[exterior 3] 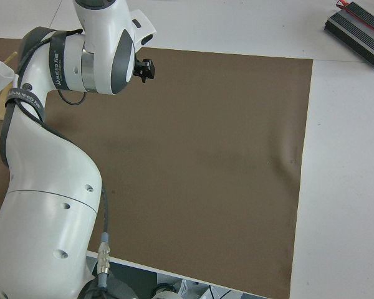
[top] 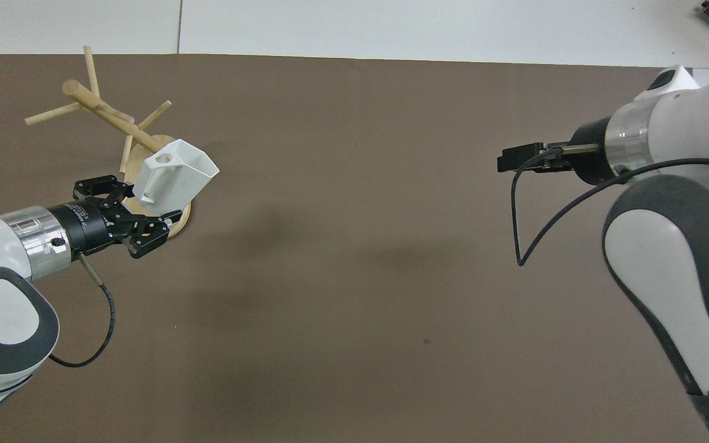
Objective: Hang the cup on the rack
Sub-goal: 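Carry the mug toward the tree with the left gripper while the right gripper withdraws, then lower the mug handle onto a wooden peg with the left gripper, then open the left gripper and pull it back from the mug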
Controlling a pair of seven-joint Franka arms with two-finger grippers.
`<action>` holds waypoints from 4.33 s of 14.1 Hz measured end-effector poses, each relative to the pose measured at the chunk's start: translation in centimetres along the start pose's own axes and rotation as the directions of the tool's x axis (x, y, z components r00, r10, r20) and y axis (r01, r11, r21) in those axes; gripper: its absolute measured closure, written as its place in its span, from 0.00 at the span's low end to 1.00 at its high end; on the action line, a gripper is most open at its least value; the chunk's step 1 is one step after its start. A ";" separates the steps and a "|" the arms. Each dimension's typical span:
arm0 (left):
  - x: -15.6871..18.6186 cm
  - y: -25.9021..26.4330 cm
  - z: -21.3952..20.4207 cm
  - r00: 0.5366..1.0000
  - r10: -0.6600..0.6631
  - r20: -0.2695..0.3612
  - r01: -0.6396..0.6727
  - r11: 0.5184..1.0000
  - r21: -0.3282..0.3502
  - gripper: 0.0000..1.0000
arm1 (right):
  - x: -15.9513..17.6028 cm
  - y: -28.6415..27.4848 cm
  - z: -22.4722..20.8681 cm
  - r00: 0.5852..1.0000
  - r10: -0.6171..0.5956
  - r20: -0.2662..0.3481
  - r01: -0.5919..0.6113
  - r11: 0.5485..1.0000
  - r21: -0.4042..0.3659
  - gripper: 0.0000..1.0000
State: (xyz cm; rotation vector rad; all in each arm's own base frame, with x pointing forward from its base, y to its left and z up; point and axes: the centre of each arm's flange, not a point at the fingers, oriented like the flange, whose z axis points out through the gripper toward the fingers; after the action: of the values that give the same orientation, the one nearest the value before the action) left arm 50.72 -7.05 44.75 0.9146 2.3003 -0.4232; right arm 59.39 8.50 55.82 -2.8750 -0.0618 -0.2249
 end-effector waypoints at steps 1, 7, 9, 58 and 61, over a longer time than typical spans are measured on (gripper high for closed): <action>-0.4 0.4 0.1 1.000 -0.017 0.006 0.017 1.000 -0.012 0.29 | -0.1 1.8 -0.3 1.000 0.012 0.017 -0.012 1.000 -0.007 0.00; -2.3 2.9 0.1 0.996 -0.073 0.059 0.080 0.990 -0.113 0.29 | -0.7 9.5 -2.3 0.997 0.060 0.040 -0.059 0.997 -0.041 0.00; -2.4 3.1 0.6 0.996 -0.074 0.056 0.080 0.991 -0.111 0.29 | -0.9 11.3 -2.7 0.998 0.049 0.039 -0.046 0.996 -0.077 0.00; -0.8 7.0 -2.7 0.979 -0.157 -0.132 0.139 0.981 -0.135 0.00 | -2.7 12.8 -9.5 0.992 0.093 0.087 -0.071 0.969 -0.237 0.00; -1.4 6.3 -5.9 0.963 -0.032 -0.268 0.002 0.994 -0.111 0.00 | -2.8 12.8 -9.5 0.992 0.094 0.089 -0.071 0.969 -0.236 0.00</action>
State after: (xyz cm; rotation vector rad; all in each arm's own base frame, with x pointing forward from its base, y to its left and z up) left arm 53.39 -0.41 49.77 0.9466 2.5509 -0.1840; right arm 56.04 -6.33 61.28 -3.1131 0.0707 -0.0769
